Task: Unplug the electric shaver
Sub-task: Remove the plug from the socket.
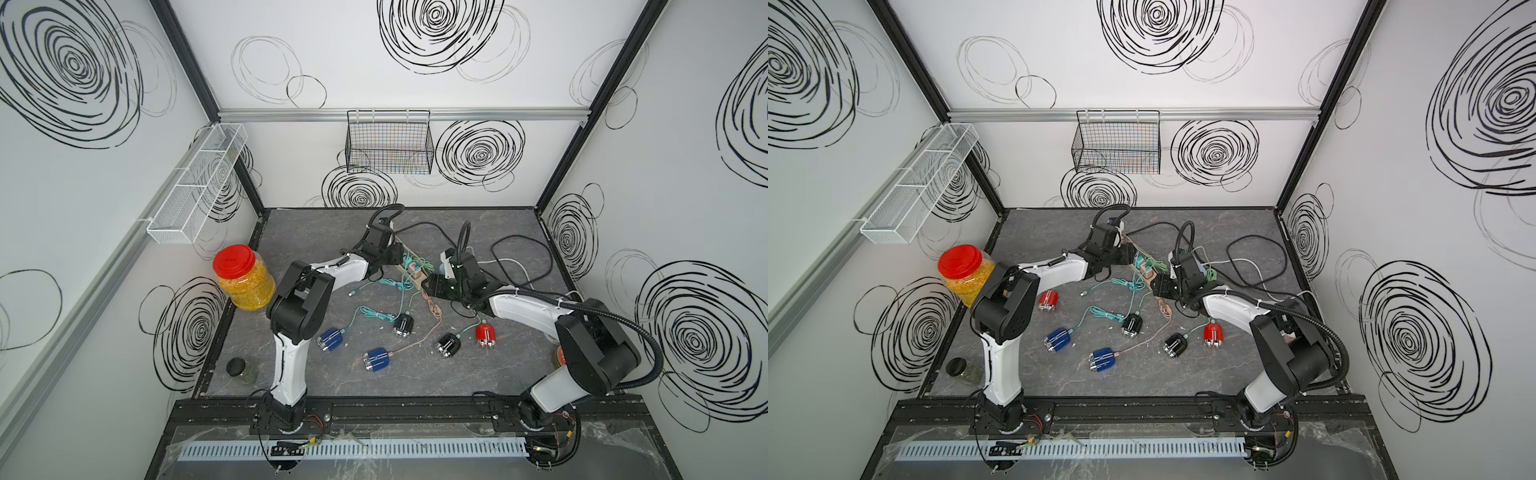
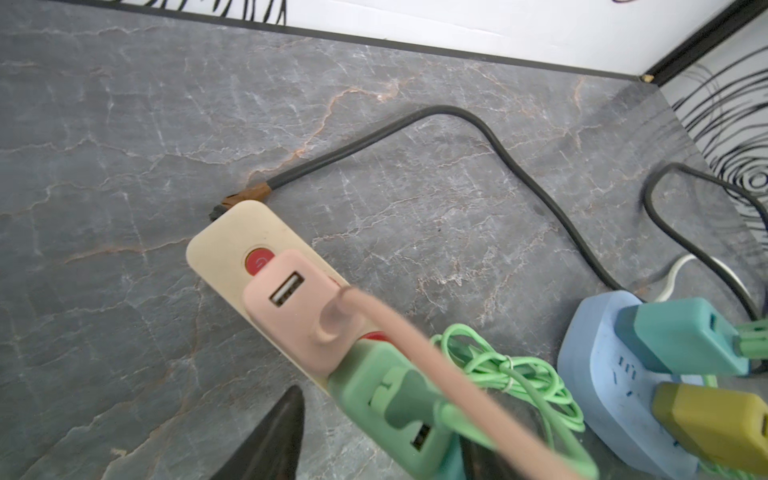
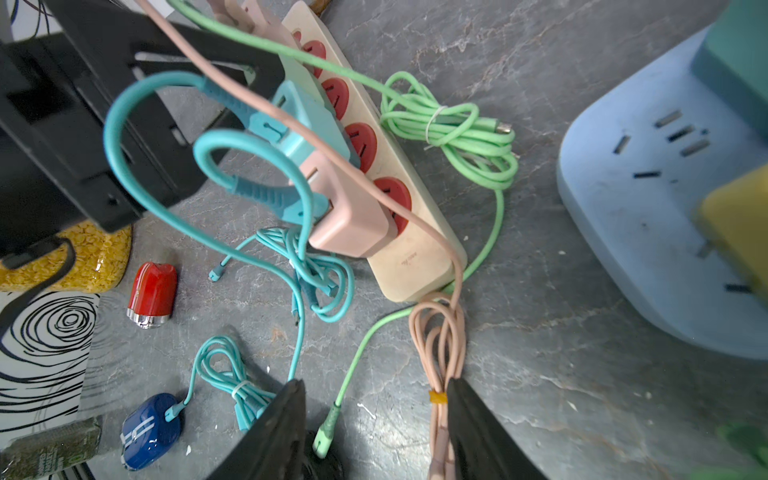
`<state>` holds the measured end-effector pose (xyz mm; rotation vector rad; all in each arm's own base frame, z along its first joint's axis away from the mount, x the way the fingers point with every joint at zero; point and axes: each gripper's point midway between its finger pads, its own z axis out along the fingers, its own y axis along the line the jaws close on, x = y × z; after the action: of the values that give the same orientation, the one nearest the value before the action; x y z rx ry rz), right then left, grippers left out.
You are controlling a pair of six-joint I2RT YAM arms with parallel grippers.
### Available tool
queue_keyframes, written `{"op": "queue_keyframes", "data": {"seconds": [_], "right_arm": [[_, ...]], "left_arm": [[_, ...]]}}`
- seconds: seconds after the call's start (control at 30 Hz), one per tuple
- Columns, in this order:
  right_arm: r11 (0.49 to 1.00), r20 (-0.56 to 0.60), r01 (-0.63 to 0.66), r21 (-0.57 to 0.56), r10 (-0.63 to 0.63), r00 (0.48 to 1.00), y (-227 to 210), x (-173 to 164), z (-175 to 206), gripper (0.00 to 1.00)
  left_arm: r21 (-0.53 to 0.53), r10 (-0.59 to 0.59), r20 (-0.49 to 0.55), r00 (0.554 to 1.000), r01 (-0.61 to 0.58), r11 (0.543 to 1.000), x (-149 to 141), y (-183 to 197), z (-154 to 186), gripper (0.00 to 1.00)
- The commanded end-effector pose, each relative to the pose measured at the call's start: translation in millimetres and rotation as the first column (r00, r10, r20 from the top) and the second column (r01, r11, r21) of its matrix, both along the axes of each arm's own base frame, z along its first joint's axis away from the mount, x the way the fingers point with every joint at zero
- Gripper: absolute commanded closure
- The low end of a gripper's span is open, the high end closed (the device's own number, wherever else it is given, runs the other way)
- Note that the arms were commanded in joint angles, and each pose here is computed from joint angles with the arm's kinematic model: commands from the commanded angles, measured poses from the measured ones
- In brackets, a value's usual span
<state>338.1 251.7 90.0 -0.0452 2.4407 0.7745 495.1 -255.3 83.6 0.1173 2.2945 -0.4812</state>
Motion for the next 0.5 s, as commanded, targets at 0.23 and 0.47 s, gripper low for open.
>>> {"op": "queue_keyframes", "data": {"seconds": [0.23,0.47], "right_arm": [[0.998,0.071,-0.053,0.022,0.051,0.996,24.0,31.1,3.8,0.63],[0.996,0.09,-0.084,-0.027,0.086,0.992,30.1,36.1,-5.0,0.64]], "left_arm": [[0.078,0.022,-0.118,0.993,-0.013,0.997,-18.5,15.3,-40.5,0.41],[0.082,0.02,-0.132,0.991,-0.009,0.997,-20.2,17.5,-44.0,0.41]]}}
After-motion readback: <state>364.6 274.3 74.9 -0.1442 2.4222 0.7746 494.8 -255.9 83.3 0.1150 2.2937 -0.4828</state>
